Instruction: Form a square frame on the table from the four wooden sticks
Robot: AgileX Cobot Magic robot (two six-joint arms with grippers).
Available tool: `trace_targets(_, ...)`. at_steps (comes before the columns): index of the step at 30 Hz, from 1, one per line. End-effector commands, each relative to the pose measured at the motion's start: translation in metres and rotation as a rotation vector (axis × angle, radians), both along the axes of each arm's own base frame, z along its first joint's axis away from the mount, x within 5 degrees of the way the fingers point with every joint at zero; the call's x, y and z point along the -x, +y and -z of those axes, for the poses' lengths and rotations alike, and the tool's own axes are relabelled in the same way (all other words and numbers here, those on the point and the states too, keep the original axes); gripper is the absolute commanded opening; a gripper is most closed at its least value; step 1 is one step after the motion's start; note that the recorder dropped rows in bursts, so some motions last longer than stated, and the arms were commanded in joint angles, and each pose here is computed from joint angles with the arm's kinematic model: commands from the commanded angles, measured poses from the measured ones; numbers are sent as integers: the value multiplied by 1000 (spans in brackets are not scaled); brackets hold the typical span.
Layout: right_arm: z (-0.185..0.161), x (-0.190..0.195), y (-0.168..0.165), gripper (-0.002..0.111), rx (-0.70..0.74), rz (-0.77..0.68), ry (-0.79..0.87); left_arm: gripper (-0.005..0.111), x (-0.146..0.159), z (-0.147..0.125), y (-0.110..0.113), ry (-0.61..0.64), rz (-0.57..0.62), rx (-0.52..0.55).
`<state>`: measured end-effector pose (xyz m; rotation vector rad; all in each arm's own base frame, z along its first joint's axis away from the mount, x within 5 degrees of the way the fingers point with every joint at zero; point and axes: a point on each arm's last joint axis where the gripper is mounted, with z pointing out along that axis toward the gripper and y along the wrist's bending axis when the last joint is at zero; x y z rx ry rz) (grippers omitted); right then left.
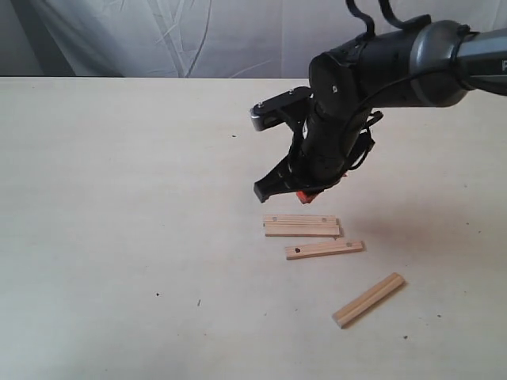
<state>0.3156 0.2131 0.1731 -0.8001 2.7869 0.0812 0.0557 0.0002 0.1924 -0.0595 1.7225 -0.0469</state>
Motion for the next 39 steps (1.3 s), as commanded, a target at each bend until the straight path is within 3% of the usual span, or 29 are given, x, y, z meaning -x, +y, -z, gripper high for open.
trace_targets(1,-4,-7,-14,0,-38,31,23,0,0,0,0,-8,-6,2)
trace_targets(12,-4,-10,-15,0,-55,-2,11,0,0,0,0,-15,-6,2)
trace_targets(14,-5,-11,-14,0,-69,-18,1,0,0,-4,-1,-51,-3,48)
trace_targets(16,-5,-12,-12,0,-81,-29,-16,0,-1,-11,0,-135,-4,83)
trace_targets(17,-5,-13,-12,0,-85,-36,-26,0,0,-21,0,-240,-9,118)
trace_targets(22,-5,-13,-15,0,-58,-54,-20,0,3,-39,4,-453,-34,210)
trace_targets(28,-3,-17,-30,0,-41,-20,20,0,9,-53,7,-620,-52,207)
trace_targets(31,-4,-17,-30,0,-47,-17,17,0,9,-54,7,-627,-51,228)
trace_targets(32,-4,-17,-30,0,-44,-31,14,0,9,-52,8,-612,-40,319)
trace_targets(33,-4,-17,-30,0,-42,-35,13,0,7,-50,7,-580,-38,325)
trace_targets(34,-4,-17,-30,0,-37,-54,10,0,5,-53,4,-466,-20,315)
trace_targets(36,-4,-23,-39,0,-47,-19,12,0,-9,-71,-1,-149,-5,220)
trace_targets(39,-4,-32,-63,0,-74,43,47,0,-53,-101,-4,181,30,58)
